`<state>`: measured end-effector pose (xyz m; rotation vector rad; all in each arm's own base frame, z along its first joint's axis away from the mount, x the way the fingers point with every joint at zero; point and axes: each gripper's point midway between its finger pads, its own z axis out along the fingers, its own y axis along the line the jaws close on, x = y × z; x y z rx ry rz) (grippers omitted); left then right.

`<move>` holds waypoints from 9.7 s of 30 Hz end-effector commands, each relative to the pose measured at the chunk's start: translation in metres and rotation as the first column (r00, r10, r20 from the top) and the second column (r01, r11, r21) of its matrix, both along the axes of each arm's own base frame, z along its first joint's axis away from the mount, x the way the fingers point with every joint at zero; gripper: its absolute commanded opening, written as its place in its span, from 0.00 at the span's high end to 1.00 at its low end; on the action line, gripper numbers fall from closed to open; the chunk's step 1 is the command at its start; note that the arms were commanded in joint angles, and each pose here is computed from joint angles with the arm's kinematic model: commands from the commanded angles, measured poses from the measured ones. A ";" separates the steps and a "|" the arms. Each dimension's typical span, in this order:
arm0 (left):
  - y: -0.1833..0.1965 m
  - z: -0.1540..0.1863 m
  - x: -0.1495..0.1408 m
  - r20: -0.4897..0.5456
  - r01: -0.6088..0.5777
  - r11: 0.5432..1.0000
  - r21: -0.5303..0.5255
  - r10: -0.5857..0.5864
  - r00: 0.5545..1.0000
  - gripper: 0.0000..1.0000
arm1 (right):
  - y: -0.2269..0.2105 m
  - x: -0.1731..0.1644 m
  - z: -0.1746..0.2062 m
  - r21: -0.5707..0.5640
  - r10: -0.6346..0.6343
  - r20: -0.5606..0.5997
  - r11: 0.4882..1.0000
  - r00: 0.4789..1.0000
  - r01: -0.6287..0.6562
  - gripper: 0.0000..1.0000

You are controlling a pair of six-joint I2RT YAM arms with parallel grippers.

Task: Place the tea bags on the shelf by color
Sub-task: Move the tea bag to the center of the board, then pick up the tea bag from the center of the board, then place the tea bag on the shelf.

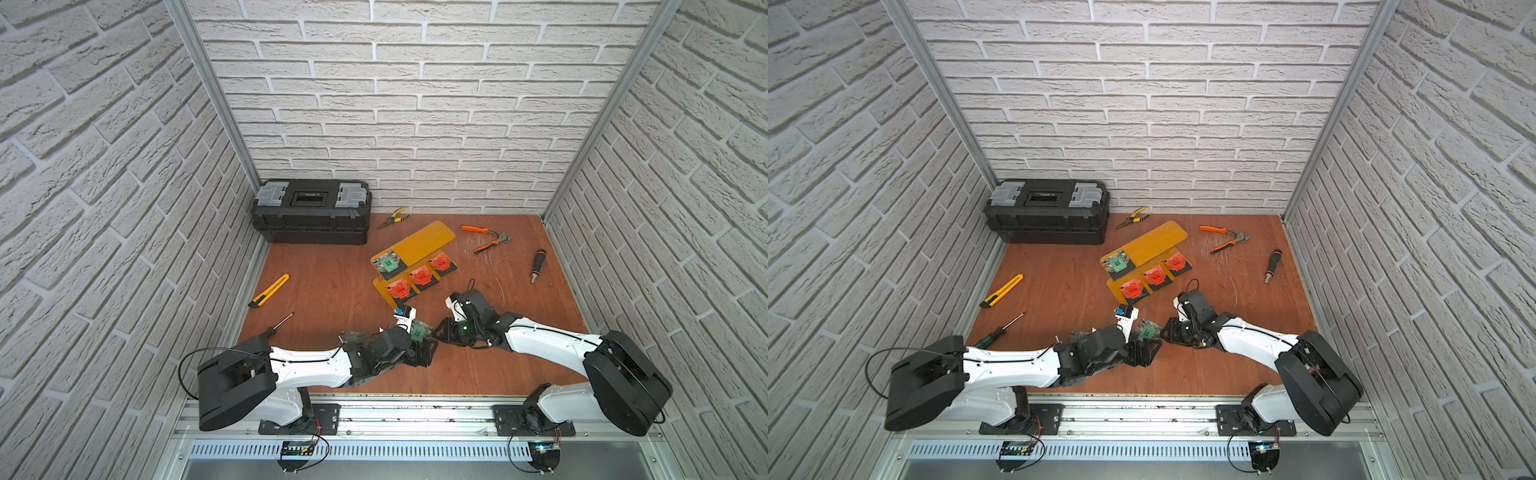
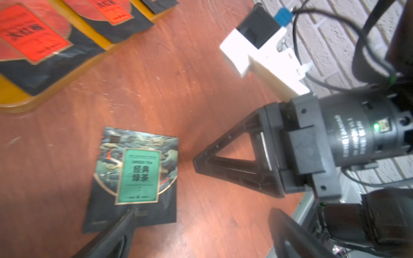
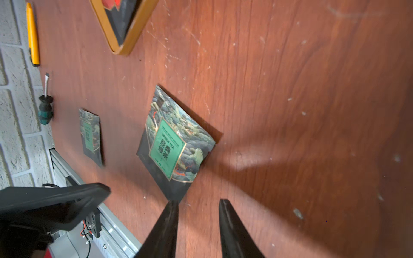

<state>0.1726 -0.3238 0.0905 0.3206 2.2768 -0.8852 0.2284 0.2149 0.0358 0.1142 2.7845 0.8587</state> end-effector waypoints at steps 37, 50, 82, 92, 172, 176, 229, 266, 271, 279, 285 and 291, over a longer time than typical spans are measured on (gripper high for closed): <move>0.075 -0.021 0.010 0.003 -0.200 0.977 0.077 0.201 0.980 0.02 | 0.038 0.035 -0.003 0.027 0.043 0.024 0.999 0.999 -0.044 0.72; 0.069 -0.018 0.010 0.008 -0.166 0.985 0.053 0.166 0.986 0.02 | 0.059 0.045 -0.001 0.070 0.072 0.036 0.995 0.997 -0.074 0.73; 0.037 -0.021 0.017 -0.008 -0.090 0.995 0.046 0.091 0.996 0.02 | 0.057 0.036 0.015 0.069 0.066 0.082 0.995 0.994 -0.071 0.65; 0.035 -0.019 0.031 -0.015 -0.091 0.995 0.039 0.092 0.996 0.02 | 0.038 0.017 0.010 0.060 0.036 0.074 0.997 0.997 -0.041 0.63; 0.049 -0.039 0.033 -0.051 -0.159 0.987 0.037 0.160 0.986 0.02 | 0.054 0.006 -0.002 0.173 0.015 0.058 0.985 0.998 -0.025 0.97; 0.054 -0.028 0.036 -0.023 -0.181 0.983 0.025 0.181 0.983 0.02 | 0.049 0.004 0.003 0.154 0.024 0.075 0.987 0.997 -0.036 0.97; 0.146 -0.004 0.023 0.112 -0.364 0.931 0.019 0.360 0.926 0.02 | 0.017 0.073 0.228 0.124 0.057 0.586 0.980 0.808 -0.159 0.97; 0.162 0.000 0.021 0.130 -0.400 0.916 -0.034 0.401 0.907 0.02 | 0.014 0.205 0.176 0.198 -0.106 0.426 0.980 0.898 0.022 0.98; 0.162 0.000 0.021 0.130 -0.401 0.915 -0.036 0.402 0.906 0.02 | 0.010 0.207 0.171 0.183 -0.126 0.417 0.982 0.900 0.053 0.97; 0.162 -0.001 0.022 0.128 -0.402 0.915 -0.035 0.403 0.906 0.02 | 0.009 0.213 0.165 0.191 -0.161 0.403 0.977 0.901 0.089 0.97; 0.163 -0.002 0.021 0.128 -0.403 0.914 -0.033 0.404 0.906 0.02 | 0.010 0.219 0.163 0.189 -0.165 0.399 0.977 0.902 0.095 0.97; 0.164 -0.003 0.021 0.127 -0.406 0.914 -0.031 0.406 0.905 0.02 | 0.011 0.224 0.162 0.186 -0.165 0.398 0.978 0.902 0.096 0.97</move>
